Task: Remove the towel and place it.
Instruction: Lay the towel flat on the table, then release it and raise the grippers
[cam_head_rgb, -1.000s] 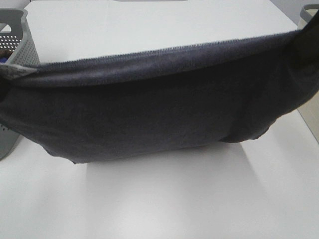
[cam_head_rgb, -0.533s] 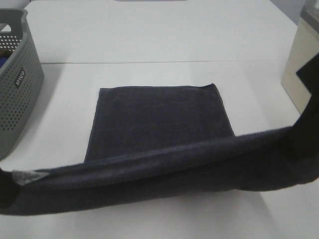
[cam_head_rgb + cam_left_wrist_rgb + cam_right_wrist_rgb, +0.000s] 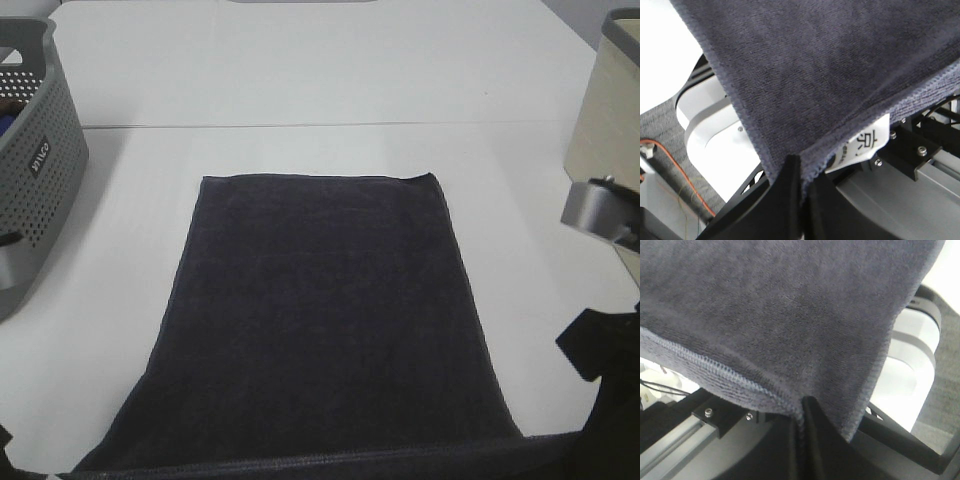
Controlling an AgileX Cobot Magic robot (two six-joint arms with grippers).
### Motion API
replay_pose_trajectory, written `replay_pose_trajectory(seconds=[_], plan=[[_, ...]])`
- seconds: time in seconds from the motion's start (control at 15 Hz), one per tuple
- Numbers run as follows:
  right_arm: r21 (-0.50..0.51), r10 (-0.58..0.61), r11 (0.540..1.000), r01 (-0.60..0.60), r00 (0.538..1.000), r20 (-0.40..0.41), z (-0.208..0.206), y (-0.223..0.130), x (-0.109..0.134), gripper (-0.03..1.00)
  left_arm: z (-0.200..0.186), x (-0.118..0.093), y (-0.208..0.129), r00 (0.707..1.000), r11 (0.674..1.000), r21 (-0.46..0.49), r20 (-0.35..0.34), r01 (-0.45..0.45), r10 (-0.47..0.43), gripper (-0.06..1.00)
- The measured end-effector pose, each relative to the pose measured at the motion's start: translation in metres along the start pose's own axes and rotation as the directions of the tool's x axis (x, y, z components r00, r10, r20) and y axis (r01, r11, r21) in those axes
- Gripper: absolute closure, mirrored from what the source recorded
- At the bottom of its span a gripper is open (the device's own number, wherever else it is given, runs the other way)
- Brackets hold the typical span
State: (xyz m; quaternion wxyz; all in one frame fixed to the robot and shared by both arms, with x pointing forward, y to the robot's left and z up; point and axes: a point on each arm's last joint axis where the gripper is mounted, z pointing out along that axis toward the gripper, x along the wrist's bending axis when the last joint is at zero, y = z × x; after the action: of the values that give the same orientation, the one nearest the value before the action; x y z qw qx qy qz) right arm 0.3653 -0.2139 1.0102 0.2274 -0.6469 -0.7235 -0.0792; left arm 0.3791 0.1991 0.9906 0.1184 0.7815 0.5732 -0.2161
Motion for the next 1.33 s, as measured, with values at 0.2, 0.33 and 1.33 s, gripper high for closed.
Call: replay_pose_trajectory(seconds=[0.2, 0.33, 1.33], plan=[[0.081, 0.010, 0.997, -0.011, 1.000, 0.016, 0.016, 0.015, -0.006, 0.96, 0.019, 0.010, 0.012, 1.000, 0.993, 0.114, -0.006, 0.020, -0.020, 0.94], [0.153, 0.024, 0.988, -0.029, 0.999, 0.029, 0.029, 0.027, -0.011, 0.96, 0.033, 0.016, 0.019, 0.999, 0.982, 0.188, -0.001, 0.032, -0.032, 0.94], [0.438, 0.051, 0.896, -0.071, 0.997, 0.056, 0.111, 0.070, -0.047, 0.96, 0.098, 0.037, 0.067, 0.997, 0.890, 0.453, -0.075, 0.041, -0.008, 0.94]])
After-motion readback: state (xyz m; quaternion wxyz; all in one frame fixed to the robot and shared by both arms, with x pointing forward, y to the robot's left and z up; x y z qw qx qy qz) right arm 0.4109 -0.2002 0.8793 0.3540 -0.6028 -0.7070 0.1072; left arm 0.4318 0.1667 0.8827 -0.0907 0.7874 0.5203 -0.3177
